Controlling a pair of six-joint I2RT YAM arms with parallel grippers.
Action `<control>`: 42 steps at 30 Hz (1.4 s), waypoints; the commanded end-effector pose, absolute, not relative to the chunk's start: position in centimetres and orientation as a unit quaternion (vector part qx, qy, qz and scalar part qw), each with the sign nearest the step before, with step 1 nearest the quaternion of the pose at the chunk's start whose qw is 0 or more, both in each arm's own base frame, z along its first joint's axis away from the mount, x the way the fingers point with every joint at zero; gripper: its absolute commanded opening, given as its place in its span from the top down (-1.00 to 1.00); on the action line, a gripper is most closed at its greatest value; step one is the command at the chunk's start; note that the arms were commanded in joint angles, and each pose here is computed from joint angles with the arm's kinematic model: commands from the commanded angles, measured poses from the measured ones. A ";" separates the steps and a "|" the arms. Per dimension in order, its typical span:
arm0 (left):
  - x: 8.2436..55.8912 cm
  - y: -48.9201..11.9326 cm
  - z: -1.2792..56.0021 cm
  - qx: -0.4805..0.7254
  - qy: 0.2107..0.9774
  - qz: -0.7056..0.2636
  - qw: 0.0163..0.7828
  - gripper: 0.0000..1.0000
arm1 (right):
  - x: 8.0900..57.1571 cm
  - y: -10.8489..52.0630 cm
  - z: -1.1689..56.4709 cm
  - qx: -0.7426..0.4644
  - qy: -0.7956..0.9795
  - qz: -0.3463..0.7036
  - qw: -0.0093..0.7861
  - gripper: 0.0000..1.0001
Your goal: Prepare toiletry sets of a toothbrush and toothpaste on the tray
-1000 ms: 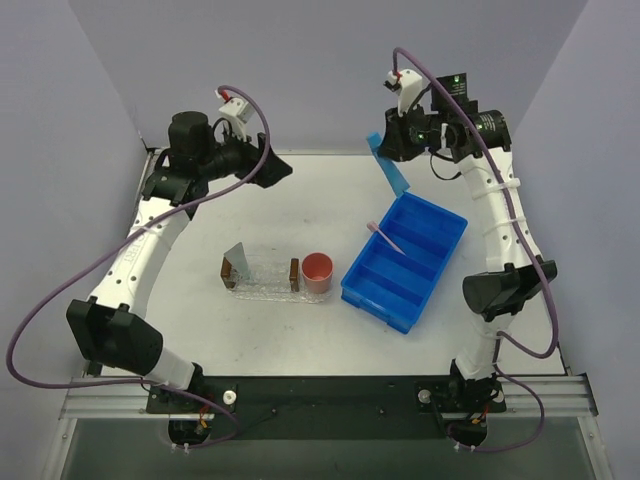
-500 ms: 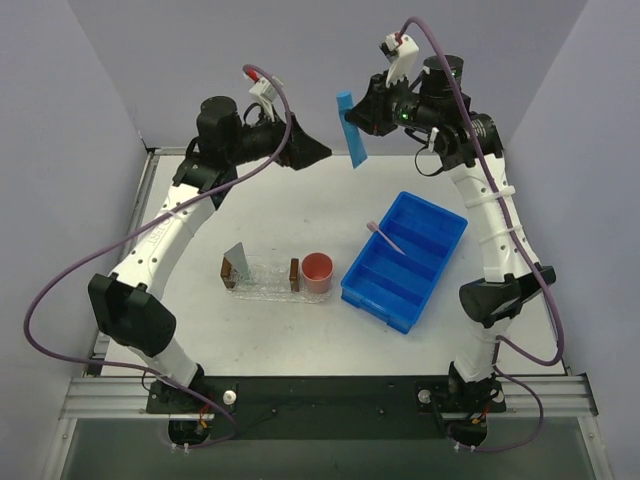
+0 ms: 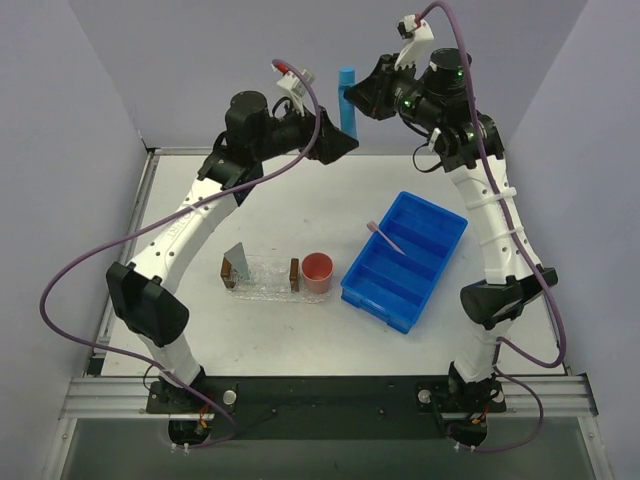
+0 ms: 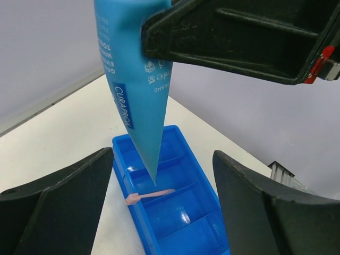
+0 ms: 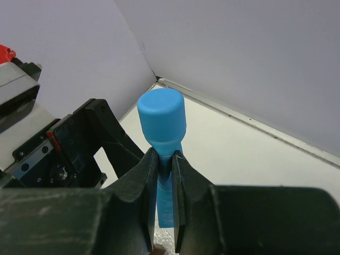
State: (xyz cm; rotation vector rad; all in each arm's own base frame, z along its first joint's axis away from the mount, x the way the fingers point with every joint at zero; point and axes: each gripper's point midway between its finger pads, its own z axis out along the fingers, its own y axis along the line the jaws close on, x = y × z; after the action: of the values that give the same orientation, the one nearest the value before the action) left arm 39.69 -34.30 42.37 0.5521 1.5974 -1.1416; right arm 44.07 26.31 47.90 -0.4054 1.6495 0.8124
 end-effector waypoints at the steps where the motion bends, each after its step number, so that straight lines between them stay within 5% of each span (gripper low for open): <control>1: 41.1 -34.3 44.7 0.234 0.642 -0.435 0.586 -0.72 | 42.2 26.0 52.9 -0.147 0.663 0.379 0.628 1.00; 7: 42.6 -34.5 44.3 0.231 0.641 -0.411 0.605 -0.45 | 42.2 25.9 53.0 -0.122 0.668 0.389 0.623 1.00; 13: 43.1 -35.0 44.6 0.228 0.636 -0.415 0.609 0.14 | 41.8 25.6 52.8 -0.110 0.673 0.391 0.618 1.00; 18: 43.0 -35.2 45.2 0.231 0.632 -0.421 0.609 1.00 | 41.7 25.4 51.1 -0.118 0.684 0.375 0.614 1.00; 21: 42.6 -34.8 45.6 0.244 0.636 -0.415 0.603 1.00 | 41.3 25.4 50.6 -0.149 0.683 0.351 0.623 0.90; 26: 40.8 -33.7 44.2 0.302 0.660 -0.393 0.565 1.00 | 40.6 24.6 49.3 -0.202 0.693 0.299 0.624 0.21; 29: 39.6 -31.9 43.5 0.344 0.672 -0.372 0.540 1.00 | 40.0 23.6 48.0 -0.251 0.698 0.248 0.623 0.00; 42: 33.1 -24.4 39.7 0.484 0.695 -0.329 0.417 1.00 | 35.3 22.9 44.4 -0.555 0.556 -0.010 0.619 -0.07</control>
State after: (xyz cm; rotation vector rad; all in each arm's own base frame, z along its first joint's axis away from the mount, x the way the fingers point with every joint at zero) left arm 37.99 -25.33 39.52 1.0211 1.7686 -0.7805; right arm 36.96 22.71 43.50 -1.0078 1.5193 0.2241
